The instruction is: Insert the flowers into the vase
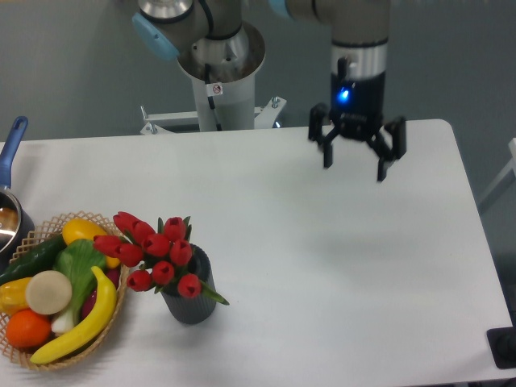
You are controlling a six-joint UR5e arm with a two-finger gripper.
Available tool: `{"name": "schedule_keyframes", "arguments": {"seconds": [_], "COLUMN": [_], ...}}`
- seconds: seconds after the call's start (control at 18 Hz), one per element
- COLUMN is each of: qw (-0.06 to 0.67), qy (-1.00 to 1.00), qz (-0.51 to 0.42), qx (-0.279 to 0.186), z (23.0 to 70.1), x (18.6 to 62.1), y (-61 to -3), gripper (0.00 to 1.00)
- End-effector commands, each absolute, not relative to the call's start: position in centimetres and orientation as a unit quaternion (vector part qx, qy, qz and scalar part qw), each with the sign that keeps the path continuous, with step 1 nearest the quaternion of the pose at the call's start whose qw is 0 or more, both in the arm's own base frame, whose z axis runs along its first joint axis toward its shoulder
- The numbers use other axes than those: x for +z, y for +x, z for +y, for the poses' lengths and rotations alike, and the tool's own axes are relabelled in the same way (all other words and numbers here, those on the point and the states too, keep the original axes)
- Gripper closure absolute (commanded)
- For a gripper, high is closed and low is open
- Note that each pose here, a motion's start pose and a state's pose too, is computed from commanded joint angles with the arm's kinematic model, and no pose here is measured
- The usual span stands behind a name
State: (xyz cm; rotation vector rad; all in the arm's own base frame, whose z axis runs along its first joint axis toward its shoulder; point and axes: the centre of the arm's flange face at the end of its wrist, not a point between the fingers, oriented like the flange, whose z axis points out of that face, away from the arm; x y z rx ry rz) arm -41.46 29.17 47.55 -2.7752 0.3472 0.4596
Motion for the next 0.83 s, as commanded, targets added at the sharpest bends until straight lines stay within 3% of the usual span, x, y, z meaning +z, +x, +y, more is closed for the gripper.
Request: {"name": "schedule_keyframes", "arguments": {"seconds": [0.56,0.83], "qw": [0.056,0.050], "qy": [-0.958,-0.956], "qz": [0.238,0.245], "qx": [0.150,0.151], "z": [22.0,21.9], "x": [50.4,50.3], "y": [-42.1,-42.1], "gripper": [0.00,0.00]}}
